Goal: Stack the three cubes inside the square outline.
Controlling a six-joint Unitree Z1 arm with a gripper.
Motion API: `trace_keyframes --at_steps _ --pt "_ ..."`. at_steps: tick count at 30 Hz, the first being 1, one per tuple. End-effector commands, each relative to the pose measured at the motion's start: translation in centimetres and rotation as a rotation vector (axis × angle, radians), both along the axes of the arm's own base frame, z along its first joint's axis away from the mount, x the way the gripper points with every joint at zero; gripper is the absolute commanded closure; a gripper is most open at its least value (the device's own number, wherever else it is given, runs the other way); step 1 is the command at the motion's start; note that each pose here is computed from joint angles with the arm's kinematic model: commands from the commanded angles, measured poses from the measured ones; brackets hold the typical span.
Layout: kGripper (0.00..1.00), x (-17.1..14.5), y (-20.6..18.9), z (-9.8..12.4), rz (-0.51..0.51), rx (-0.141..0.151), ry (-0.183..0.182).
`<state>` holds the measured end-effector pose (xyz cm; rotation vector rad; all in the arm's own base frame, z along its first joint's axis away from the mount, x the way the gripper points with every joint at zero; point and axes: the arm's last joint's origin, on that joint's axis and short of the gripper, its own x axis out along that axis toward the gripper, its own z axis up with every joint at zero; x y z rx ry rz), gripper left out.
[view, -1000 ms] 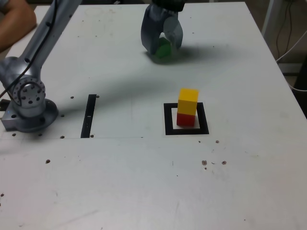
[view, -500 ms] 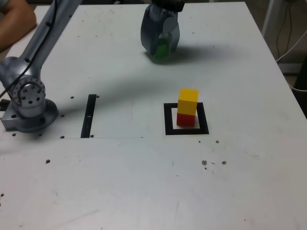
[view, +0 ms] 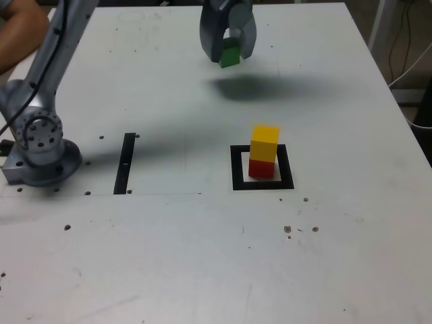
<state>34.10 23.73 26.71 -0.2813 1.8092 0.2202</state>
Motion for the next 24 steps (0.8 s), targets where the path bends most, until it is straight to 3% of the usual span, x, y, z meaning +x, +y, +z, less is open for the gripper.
trace_keyframes --at_steps 1,11,24 --pt "0.63 -0.3 -1.2 1.3 -0.02 -0.005 -0.014" --pt "0.63 -0.6 -8.5 4.3 -0.153 -0.015 -0.039" --pt "0.63 1.0 -18.1 5.4 -0.343 0.002 -0.047"
